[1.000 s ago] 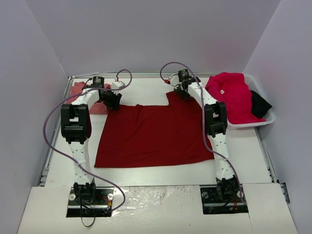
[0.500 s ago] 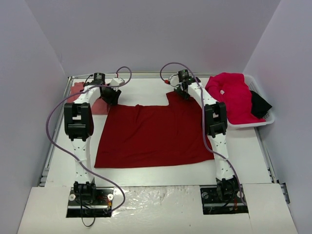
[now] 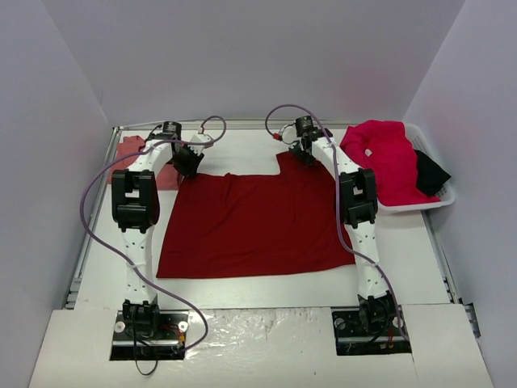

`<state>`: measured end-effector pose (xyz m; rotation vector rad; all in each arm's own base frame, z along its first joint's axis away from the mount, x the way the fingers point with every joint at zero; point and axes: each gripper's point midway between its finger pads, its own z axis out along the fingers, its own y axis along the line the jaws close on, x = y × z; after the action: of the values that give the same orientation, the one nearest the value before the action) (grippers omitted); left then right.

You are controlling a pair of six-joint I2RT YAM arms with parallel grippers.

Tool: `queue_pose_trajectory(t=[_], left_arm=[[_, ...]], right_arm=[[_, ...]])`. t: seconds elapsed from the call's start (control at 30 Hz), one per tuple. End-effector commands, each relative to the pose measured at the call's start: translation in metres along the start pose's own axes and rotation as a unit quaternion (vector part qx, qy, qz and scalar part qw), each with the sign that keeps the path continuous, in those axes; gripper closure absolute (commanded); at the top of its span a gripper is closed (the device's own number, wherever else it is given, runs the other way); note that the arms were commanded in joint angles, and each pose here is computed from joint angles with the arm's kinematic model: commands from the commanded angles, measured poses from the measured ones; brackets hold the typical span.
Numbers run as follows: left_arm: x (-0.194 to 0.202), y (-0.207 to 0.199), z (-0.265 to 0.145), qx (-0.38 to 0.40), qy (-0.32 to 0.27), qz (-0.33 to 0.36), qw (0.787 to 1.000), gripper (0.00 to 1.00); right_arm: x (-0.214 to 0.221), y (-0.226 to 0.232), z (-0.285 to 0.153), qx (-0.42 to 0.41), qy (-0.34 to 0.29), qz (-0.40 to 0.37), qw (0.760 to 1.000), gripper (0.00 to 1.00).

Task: Fold and stack the t-shirts
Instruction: Grap the side of the flattened tshirt furthest away from the robot with both arms, then fold the other side of the tshirt into a rectangle

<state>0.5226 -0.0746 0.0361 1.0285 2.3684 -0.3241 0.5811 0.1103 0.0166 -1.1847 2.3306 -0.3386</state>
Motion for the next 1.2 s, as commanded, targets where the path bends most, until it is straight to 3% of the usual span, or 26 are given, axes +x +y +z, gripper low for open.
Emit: queue_pose_trajectory(t=[0.0,0.07,0.1,0.3,0.6,0.93,1.17], left_arm=[[0.005,-0.009,-0.003,0.011,0.027,0.011,1.0,0.84],[0.008,-0.009,-0.002,0.011,0.034,0.01,0.999,0.96],[0.007,-0.009,-0.002,0.01,0.035,0.011,0.999,0.98],[-0.002,0.003,-0.01,-0.027,0.019,-0.004,0.999,0.98],[-0.042,0.003,-0.071,-0.091,-0.05,-0.015,0.994,0.98],[-0.031,-0.017,-0.091,-0.091,-0.054,-0.024,0.994,0.98],[-0.01,-0.039,-0.096,-0.076,-0.049,-0.028,0.995,0.98]], right_arm=[[0.029,0.006,-0.008,-0.023,0.044,0.003,0.999,1.0],[0.031,0.005,-0.008,-0.022,0.045,0.006,0.999,1.0],[0.031,0.005,-0.007,-0.022,0.046,0.007,0.999,1.0],[0.015,-0.014,-0.02,0.003,0.023,0.028,0.999,1.0],[-0.003,-0.045,-0.077,0.042,-0.013,0.037,0.998,1.0],[-0.006,-0.041,-0.123,0.029,-0.046,0.061,0.997,1.0],[0.019,-0.017,-0.148,-0.013,-0.04,0.073,0.996,1.0]])
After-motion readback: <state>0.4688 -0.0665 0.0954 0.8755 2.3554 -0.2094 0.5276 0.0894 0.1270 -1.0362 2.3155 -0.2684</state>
